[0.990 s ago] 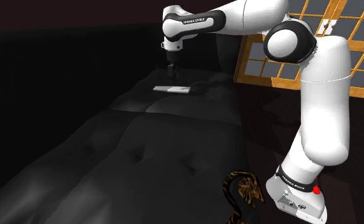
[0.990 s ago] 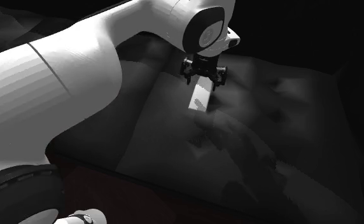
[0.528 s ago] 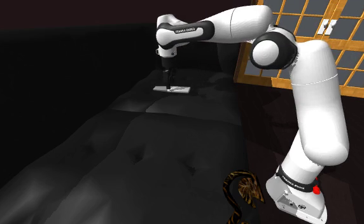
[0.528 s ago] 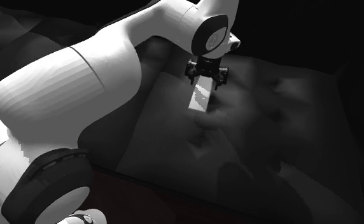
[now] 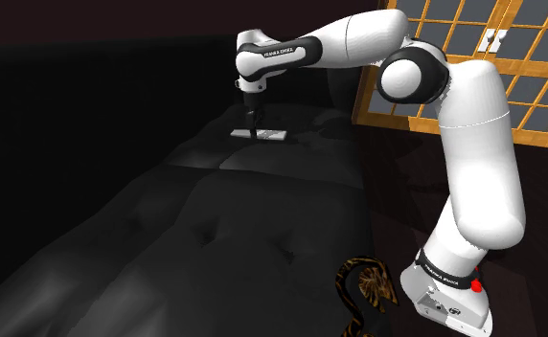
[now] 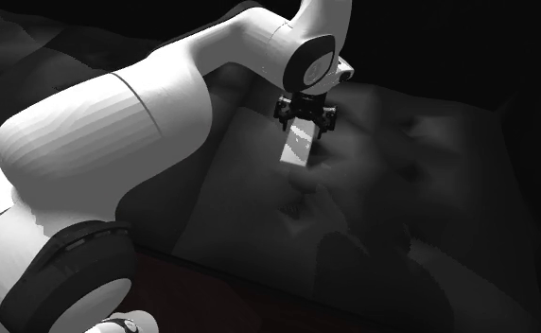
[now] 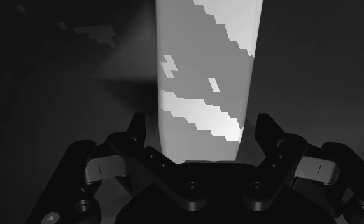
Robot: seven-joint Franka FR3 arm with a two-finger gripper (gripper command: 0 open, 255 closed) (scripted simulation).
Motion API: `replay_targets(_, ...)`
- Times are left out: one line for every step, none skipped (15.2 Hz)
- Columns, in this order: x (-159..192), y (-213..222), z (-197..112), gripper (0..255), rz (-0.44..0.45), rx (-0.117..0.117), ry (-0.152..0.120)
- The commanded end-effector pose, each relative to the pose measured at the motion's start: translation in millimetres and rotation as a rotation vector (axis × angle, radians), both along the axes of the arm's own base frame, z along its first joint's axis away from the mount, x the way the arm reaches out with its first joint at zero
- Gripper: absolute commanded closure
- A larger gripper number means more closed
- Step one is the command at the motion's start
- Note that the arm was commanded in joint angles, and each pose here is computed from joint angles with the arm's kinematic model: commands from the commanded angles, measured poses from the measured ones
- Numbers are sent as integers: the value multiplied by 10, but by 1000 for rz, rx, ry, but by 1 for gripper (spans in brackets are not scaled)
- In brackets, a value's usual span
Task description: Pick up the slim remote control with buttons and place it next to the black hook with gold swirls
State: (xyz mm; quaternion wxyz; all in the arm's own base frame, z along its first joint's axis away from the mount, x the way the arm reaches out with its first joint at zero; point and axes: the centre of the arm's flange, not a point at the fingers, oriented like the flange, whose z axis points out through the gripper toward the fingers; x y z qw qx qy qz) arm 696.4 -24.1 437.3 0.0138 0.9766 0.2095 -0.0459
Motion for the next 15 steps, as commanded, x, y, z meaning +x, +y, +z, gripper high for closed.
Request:
replay_targets(0, 0, -1, 0, 0, 0, 0)
replay_targets(0, 0, 0, 0, 0, 0, 0)
replay_targets(0, 0, 0, 255, 0, 0, 0)
replay_targets(0, 0, 0, 255, 0, 0, 0)
replay_targets(0, -1, 0, 255, 0, 0, 0)
replay_targets(0, 0, 0, 255, 0, 0, 0)
replay_targets(0, 0, 0, 255, 0, 0, 0)
replay_targets(0, 0, 0, 255, 0, 0, 0)
replay_targets(0, 0, 0, 255, 0, 0, 0)
replay_targets(0, 0, 0, 255, 0, 0, 0)
replay_targets(0, 0, 0, 255, 0, 0, 0)
replay_targets(0, 0, 0, 255, 0, 0, 0)
replay_targets(0, 0, 52, 255, 0, 0, 0)
replay_targets(0, 0, 105, 255, 0, 0, 0)
replay_targets(0, 0, 158, 255, 0, 0, 0)
